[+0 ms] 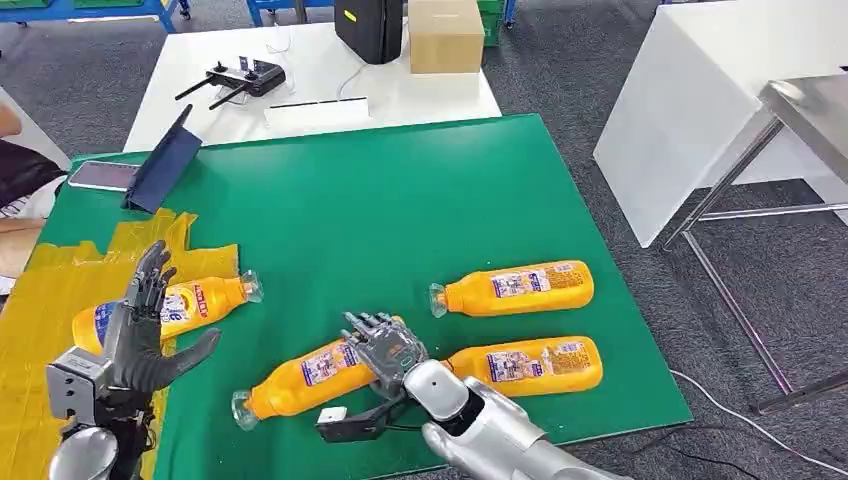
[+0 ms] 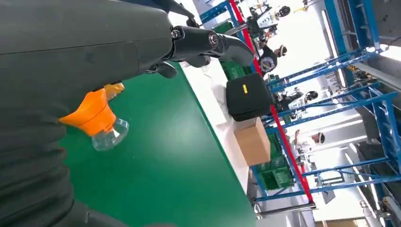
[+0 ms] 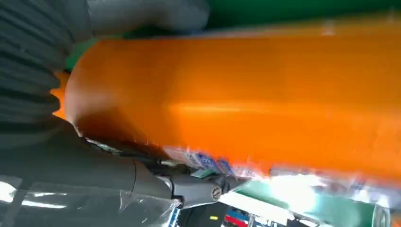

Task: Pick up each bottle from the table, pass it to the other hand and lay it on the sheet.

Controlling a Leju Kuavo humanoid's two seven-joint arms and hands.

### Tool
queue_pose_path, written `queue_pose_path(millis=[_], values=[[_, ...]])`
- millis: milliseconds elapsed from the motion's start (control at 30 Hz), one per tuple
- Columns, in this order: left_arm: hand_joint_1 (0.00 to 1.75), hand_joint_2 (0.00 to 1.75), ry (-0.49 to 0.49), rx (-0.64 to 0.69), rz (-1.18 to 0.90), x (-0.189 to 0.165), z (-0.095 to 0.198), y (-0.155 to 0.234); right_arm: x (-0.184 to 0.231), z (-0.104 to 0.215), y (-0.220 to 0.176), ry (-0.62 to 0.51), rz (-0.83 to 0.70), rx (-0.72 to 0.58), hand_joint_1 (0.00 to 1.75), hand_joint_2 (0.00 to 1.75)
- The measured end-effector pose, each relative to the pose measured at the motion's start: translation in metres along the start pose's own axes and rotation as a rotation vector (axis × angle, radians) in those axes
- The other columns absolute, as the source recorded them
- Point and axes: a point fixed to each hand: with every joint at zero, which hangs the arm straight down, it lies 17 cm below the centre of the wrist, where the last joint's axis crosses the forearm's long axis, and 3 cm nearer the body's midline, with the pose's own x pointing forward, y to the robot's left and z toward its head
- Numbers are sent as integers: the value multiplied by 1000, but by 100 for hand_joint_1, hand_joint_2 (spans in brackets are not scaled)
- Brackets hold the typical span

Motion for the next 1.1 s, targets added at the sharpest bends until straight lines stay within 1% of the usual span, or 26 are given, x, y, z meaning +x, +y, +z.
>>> queue_pose_path(millis=[167,400,967,1033,1100], values=[[0,175,0,-1,3,0,0,-1,-3,-2,0,-4,-11,7,175,175],[0,175,-1,-7,10,1,0,-3,-6,-4,-4,9,-28,-14,175,175],[0,175,-1,-8,12,1,0,-4,-10,-5,-3,18,-29,-12,175,175],[0,175,-1,-7,16,1,0,-4,-11,-5,-5,19,-30,-24,175,175],[0,175,-1,-10,19,1,0,-4,-12,-6,-13,29,-38,-68,175,175]])
